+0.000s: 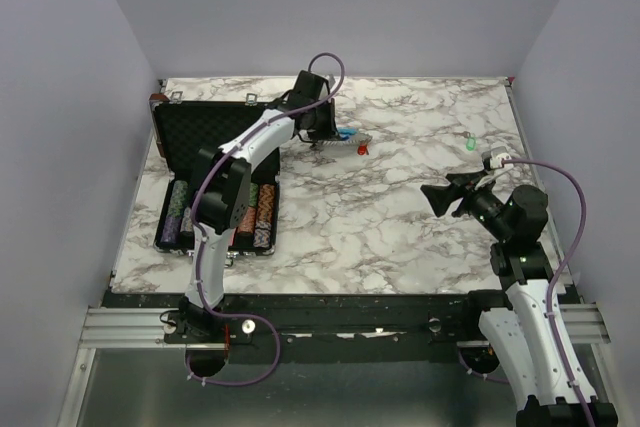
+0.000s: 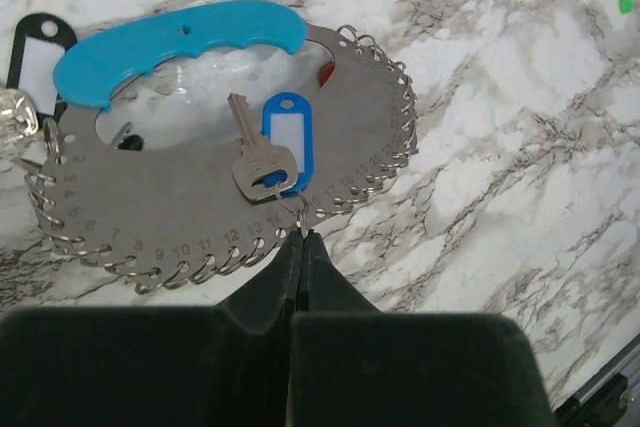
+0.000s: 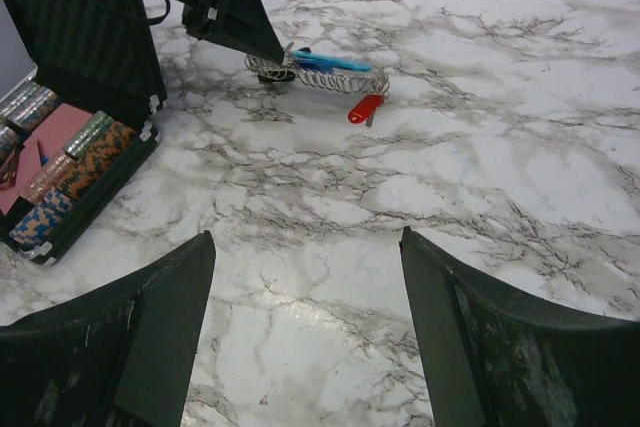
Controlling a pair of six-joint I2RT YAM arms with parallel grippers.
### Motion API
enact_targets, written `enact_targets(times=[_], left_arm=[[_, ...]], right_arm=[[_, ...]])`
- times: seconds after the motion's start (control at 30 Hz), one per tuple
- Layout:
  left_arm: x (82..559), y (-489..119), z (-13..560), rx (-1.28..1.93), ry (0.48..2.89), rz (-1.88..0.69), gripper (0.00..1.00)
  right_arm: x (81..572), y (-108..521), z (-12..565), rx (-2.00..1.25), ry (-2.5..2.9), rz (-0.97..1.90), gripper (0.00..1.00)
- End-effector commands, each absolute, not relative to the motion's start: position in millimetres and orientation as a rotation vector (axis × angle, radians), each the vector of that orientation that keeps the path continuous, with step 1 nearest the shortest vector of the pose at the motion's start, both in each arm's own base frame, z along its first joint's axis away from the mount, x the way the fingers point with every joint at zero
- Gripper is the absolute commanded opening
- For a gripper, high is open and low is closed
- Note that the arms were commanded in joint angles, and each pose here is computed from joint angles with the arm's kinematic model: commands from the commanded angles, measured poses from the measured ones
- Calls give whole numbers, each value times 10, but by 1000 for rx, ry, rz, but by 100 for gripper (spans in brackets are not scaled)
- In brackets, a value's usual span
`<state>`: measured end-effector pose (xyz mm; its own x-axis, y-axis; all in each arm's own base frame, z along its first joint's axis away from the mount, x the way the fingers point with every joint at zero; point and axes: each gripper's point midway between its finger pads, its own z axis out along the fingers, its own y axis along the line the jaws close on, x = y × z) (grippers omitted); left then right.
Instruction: Put the keys on the keyring
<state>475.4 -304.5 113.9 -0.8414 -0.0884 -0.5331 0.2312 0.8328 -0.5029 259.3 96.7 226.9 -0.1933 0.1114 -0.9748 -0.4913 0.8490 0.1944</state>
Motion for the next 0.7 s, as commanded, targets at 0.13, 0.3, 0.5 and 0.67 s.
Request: enact_targets(times=[0.13,0.3,0.5,0.67], left_arm=[[4617,-3128,1262,161,2439,-780,0],[4625,-3083,1203,156,2459,-740,34],[4673,-3083,1133,199,2514,-685,52],[4658,-3004,1016,263,2572,-566,53]], right_arm=[[2589,917,2286,-284,1663,555,83],[2584,899,2304,-280,1654,550,83],[2584,857,2323,-268,1647,537,83],[2580,846,2337,-270,1638,536,83]])
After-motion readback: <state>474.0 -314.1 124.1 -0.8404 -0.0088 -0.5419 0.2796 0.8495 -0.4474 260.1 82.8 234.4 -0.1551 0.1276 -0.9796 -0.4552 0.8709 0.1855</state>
